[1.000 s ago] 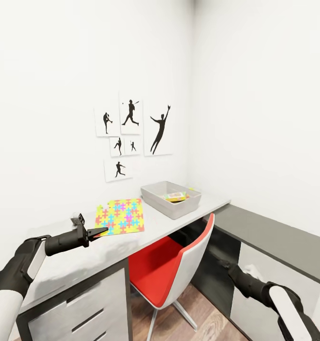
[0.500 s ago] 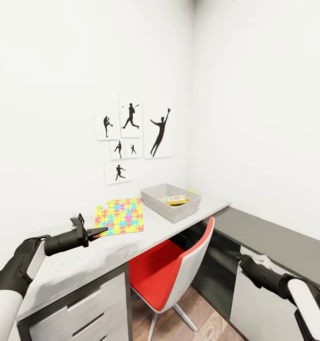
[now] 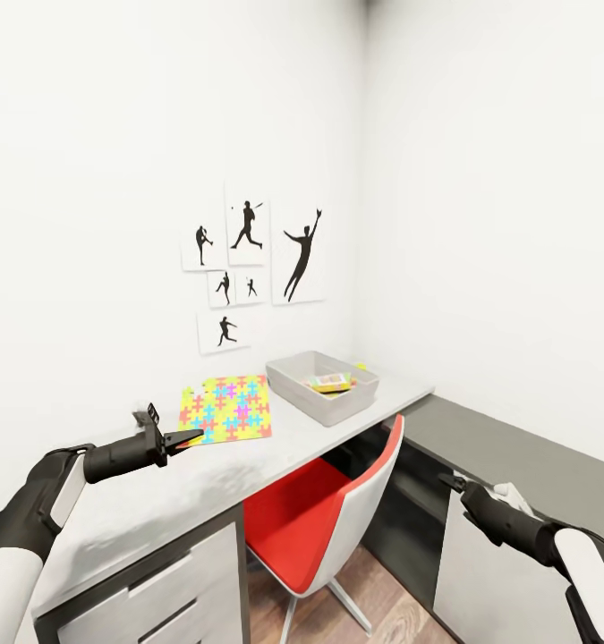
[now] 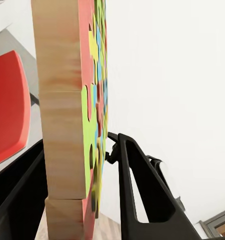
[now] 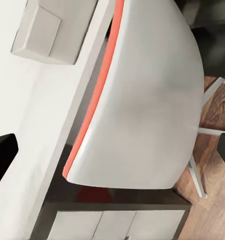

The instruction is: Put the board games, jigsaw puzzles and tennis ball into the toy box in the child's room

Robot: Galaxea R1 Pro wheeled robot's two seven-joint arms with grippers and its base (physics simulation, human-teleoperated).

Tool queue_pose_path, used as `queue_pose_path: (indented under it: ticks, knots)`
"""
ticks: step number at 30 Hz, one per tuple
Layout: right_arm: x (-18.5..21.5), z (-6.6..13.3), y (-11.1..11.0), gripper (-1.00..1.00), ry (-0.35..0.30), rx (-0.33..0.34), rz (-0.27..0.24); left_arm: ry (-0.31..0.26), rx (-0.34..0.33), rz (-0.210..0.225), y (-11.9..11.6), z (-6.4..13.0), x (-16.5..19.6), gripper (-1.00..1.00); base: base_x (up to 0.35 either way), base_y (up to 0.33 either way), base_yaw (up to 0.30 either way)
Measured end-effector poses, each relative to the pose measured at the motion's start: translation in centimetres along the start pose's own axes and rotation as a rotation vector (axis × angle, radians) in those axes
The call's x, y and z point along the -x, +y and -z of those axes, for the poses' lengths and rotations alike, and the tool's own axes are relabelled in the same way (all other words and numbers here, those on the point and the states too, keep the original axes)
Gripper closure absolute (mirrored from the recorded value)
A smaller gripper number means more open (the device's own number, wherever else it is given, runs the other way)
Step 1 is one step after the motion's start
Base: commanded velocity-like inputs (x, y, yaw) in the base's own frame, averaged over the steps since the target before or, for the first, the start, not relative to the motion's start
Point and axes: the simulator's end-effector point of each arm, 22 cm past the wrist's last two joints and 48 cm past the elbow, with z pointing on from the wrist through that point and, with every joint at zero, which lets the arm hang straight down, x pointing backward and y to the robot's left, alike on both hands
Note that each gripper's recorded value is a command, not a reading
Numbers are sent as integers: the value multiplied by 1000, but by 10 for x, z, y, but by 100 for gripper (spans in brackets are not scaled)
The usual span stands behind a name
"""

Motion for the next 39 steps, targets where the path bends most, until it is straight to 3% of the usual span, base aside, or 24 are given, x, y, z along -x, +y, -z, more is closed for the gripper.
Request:
queue_pose_path:
  ticks: [6,24,30,35,38,39]
  knots:
    - [9,9,15,-100,-4,15,12,0,0,1,-8,-1,6,100,0,0,0]
    - [27,23,30,-100,-17,8,-12,2,0,0,-30,-4,22,100,0,0,0]
    - [36,31,46,-100,-25,24,6,2,0,1,-38,-5,26,100,0,0,0]
    - [53,61,101,-100,-47,108,107,2,-1,1,-44,-5,30,100,0,0,0]
    - [68,83,117,-100,-62,179,94,2,-2,1,-48,-6,32,100,0,0,0]
    - [76,94,133,-100,-77,263,71,1,-3,1,-49,-6,33,100,0,0,0]
